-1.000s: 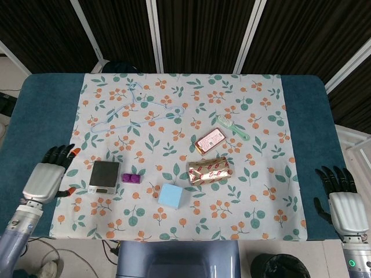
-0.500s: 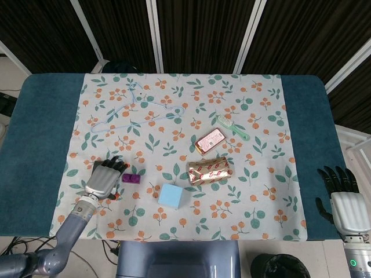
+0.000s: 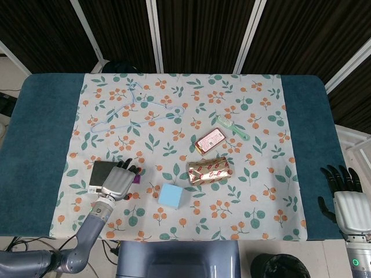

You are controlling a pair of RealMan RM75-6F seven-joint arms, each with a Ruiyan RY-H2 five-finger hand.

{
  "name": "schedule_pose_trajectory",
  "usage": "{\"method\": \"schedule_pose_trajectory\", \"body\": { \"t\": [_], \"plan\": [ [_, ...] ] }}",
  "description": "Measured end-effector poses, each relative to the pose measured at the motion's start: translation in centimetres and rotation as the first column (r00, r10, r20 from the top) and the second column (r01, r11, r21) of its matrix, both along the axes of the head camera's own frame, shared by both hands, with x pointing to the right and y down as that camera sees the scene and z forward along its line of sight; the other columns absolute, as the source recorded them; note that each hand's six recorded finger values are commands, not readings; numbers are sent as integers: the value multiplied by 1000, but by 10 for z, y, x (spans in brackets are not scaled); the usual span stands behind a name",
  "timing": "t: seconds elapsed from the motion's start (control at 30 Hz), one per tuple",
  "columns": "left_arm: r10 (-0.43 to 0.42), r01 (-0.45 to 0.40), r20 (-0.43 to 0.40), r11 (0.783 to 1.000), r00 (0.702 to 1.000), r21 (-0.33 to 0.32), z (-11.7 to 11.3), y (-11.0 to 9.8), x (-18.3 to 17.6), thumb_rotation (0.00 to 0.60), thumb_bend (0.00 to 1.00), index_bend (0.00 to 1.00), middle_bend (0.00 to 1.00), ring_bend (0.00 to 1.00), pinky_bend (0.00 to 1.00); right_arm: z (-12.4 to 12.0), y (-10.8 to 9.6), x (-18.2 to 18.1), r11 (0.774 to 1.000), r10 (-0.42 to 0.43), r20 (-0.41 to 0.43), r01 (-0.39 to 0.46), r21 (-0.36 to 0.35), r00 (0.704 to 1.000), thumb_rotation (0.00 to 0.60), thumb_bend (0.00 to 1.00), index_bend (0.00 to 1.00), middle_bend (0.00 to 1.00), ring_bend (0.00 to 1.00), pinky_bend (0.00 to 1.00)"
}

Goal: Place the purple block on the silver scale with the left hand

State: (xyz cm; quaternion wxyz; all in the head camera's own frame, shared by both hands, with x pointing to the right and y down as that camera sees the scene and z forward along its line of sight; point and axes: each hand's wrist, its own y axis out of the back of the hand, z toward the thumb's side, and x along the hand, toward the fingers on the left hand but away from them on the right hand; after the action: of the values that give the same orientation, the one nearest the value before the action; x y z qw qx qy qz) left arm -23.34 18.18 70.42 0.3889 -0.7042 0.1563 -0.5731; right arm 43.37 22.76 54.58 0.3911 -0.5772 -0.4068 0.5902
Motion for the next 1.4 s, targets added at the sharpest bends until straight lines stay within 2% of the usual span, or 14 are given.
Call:
{"method": "schedule_pose_trajectory", "body": {
  "t": [0.47, 0.63, 0.9, 1.13, 1.4],
  "plan": [
    [11, -14, 37, 997, 999, 76, 7, -10, 0, 600, 154, 381, 364, 142, 241, 4, 0, 0, 1000, 4, -6, -4, -7, 1000, 600, 481, 129, 126, 39, 0],
    [15, -18, 45, 997, 999, 70, 14, -9, 2, 600, 184, 419, 423, 205, 279, 4, -1, 1, 1000, 9, -7, -9, -5, 1000, 600, 481, 129, 126, 39, 0],
    [41, -44, 47, 996, 998, 71, 21, -4, 8, 600, 211, 470, 469, 252, 304, 4, -2, 3, 1000, 14, -1, -14, -1, 1000, 600, 479, 129, 126, 39, 0],
    [61, -65, 44, 992, 997, 112, 19, -6, 11, 600, 303, 522, 514, 299, 340, 4, -2, 3, 1000, 13, 4, -13, 2, 1000, 600, 481, 129, 126, 39, 0],
    [42, -46, 28, 988, 999, 148, 8, -19, 4, 600, 303, 522, 513, 298, 340, 5, -2, 2, 1000, 9, 6, -10, 5, 1000, 600, 481, 129, 126, 39, 0]
  ]
}}
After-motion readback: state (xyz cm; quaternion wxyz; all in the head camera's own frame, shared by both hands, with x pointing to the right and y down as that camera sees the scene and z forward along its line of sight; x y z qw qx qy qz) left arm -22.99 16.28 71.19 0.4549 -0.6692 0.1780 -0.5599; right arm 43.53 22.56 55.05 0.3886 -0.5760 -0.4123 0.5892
